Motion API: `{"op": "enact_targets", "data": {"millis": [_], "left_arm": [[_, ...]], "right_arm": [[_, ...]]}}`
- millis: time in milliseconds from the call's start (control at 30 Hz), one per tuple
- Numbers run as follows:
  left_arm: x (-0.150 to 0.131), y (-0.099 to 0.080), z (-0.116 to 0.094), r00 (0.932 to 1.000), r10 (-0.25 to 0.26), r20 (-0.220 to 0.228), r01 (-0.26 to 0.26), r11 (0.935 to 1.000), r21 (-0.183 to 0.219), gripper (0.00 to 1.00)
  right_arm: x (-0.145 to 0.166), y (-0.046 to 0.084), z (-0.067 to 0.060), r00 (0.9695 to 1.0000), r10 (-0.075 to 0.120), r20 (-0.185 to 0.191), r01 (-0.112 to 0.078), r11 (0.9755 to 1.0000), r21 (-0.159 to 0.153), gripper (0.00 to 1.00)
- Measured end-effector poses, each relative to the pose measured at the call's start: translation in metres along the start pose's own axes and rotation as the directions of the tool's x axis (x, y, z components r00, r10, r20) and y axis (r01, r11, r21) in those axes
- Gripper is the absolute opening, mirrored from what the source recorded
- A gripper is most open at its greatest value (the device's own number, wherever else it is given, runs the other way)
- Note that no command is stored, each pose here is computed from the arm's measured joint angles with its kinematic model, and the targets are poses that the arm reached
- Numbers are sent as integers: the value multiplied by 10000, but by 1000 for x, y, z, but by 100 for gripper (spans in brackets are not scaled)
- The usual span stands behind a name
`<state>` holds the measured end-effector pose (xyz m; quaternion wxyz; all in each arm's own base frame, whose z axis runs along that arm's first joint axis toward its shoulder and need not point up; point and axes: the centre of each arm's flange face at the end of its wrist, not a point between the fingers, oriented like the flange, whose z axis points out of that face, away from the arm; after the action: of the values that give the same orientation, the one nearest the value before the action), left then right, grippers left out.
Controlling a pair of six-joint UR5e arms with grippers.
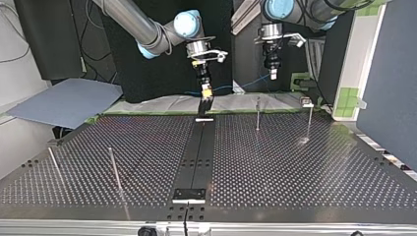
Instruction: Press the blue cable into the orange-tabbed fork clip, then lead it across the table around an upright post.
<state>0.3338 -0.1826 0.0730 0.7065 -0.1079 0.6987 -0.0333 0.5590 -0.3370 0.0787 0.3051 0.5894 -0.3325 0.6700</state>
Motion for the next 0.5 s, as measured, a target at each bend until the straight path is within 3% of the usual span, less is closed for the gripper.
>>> {"op": "enact_targets", "data": {"millis": [267,500], "left_arm": [[7,10,37,9984,-312,473,307,9995,107,0],[20,23,55,9977,-159,653,148,9997,179,0]], "right_arm": [[-26,-6,12,10000,-3,83,2,9999,127,0],[-52,-8,21,9995,-52,297,49,9999,108,0]]}}
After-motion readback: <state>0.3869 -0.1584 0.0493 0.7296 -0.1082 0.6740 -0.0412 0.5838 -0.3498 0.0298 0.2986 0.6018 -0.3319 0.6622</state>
